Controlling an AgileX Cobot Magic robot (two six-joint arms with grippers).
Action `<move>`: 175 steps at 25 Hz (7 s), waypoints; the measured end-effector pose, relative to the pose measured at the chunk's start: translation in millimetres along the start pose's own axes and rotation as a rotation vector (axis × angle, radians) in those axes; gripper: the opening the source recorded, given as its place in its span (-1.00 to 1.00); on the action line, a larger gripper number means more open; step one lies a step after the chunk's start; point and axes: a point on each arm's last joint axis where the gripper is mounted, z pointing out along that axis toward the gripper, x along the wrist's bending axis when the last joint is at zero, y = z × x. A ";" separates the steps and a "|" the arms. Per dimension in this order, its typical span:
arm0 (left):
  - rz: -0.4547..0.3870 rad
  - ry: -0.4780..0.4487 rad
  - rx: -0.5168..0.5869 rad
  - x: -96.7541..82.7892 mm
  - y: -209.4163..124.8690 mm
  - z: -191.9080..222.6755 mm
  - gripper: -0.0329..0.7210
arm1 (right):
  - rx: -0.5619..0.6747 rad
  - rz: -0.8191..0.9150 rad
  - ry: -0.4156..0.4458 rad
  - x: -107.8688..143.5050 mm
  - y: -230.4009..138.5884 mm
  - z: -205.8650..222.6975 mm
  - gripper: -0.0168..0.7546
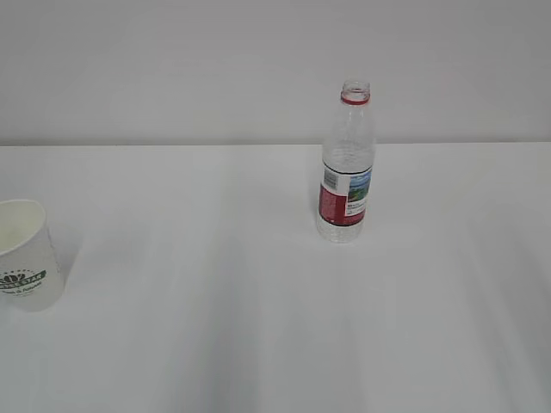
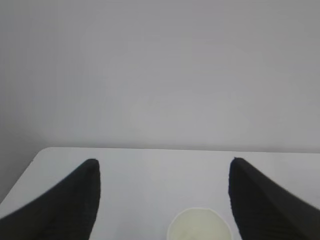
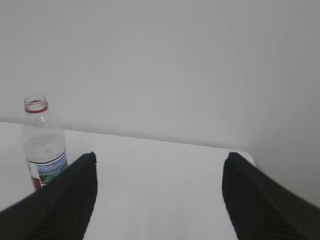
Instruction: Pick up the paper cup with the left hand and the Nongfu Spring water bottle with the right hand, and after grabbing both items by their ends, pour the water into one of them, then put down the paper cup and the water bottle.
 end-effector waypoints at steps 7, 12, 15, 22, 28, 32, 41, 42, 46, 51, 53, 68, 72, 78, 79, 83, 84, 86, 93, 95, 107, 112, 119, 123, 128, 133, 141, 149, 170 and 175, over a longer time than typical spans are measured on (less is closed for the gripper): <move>0.083 0.021 0.056 2.2 -2.8 41.2 0.62 | 0.031 0.002 0.002 -0.5 0.9 36.6 0.57; 0.088 0.012 0.079 1.7 -7.9 68.7 0.62 | -0.001 0.026 0.001 -0.8 3.8 49.8 0.57; 0.079 0.010 0.105 1.7 -12.7 80.9 0.62 | -0.017 0.026 -0.003 -1.2 4.9 57.2 0.57; 0.066 0.007 0.151 1.8 -22.5 100.7 0.62 | -0.022 0.026 -0.007 -1.4 3.7 73.4 0.57; 0.041 0.010 0.271 2.7 -44.1 125.8 0.62 | -0.021 0.027 -0.011 -1.4 -0.5 95.2 0.57; 0.009 0.016 0.335 3.5 -63.2 145.6 0.62 | -0.062 0.016 -0.018 -1.1 -2.1 114.1 0.56; -0.043 0.024 0.346 2.6 -127.2 144.5 0.62 | 0.001 -0.019 0.113 27.8 -25.5 155.9 0.56; -0.043 0.012 0.339 -0.3 -132.8 140.6 0.62 | 0.014 -0.011 0.125 31.1 -28.9 159.6 0.56; -0.025 -0.068 0.326 -15.9 -153.5 122.2 0.62 | 0.071 0.013 0.153 39.3 -45.7 167.2 0.57; -0.006 -0.134 0.341 -24.1 -178.2 95.5 0.60 | 0.148 0.045 0.168 43.0 -87.5 152.5 0.57; -0.001 -0.138 0.340 -22.3 -185.7 85.8 0.59 | 0.162 0.079 0.171 44.1 -105.0 143.2 0.57; -0.022 -0.132 0.368 -22.1 -192.1 85.0 0.46 | 0.203 0.150 0.184 46.2 -163.1 97.5 0.57; -0.021 -0.145 0.384 -23.7 -196.0 86.7 0.45 | 0.217 0.157 0.185 47.4 -168.5 100.6 0.57; -0.008 -0.187 0.385 -27.4 -197.6 87.6 0.45 | 0.202 0.170 0.219 53.4 -180.3 113.2 0.56; -0.007 -0.189 0.383 -27.6 -197.4 87.7 0.45 | 0.197 0.171 0.225 54.4 -181.8 114.7 0.57; -0.005 -0.195 0.377 -28.0 -196.9 87.8 0.45 | 0.200 0.152 0.255 58.8 -191.7 120.9 0.57; -0.003 -0.199 0.369 -28.4 -196.2 88.0 0.45 | 0.221 0.145 0.264 60.1 -195.7 122.7 0.57; -0.003 -0.207 0.351 -29.1 -194.7 88.4 0.45 | 0.252 0.137 0.273 61.9 -202.1 126.1 0.57; -0.012 -0.214 0.278 -30.0 -188.3 90.3 0.45 | 0.315 0.122 0.295 65.1 -214.2 129.2 0.51; -0.017 -0.217 0.252 -30.3 -186.0 90.9 0.45 | 0.295 0.088 0.304 65.8 -212.3 132.9 0.42; -0.008 -0.260 0.170 -34.1 -178.8 91.6 0.45 | 0.187 -0.044 0.341 69.6 -199.5 153.8 0.26; 0.009 -0.295 0.169 -37.1 -178.8 90.7 0.45 | 0.173 -0.044 0.340 69.8 -197.3 157.4 0.25; 0.027 -0.306 0.131 -38.0 -175.9 91.1 0.45 | 0.147 -0.190 0.356 70.1 -197.3 157.3 0.25; 0.077 -0.357 0.162 -42.3 -182.6 92.1 0.48 | 0.117 -0.250 0.419 75.4 -195.4 157.8 0.29; 0.086 -0.389 0.242 -45.5 -200.8 97.2 0.49 | 0.059 -0.274 0.467 81.1 -187.3 167.3 0.46; 0.086 -0.387 0.348 -45.7 -221.0 102.3 0.49 | 0.041 -0.206 0.452 81.2 -180.9 176.2 0.48; 0.077 -0.355 0.341 -43.4 -220.0 103.7 0.49 | 0.062 -0.063 0.438 80.7 -178.5 179.6 0.49; 0.045 -0.273 0.262 -36.9 -207.1 104.9 0.49 | 0.079 0.016 0.414 79.0 -178.5 180.4 0.56; 0.026 -0.213 0.258 -31.8 -206.4 106.1 0.49 | 0.017 -0.073 0.413 85.2 -178.4 227.8 0.76; 0.026 -0.211 0.258 -31.6 -206.4 106.1 0.49 | 0.004 -0.109 0.483 92.8 -181.7 237.2 0.76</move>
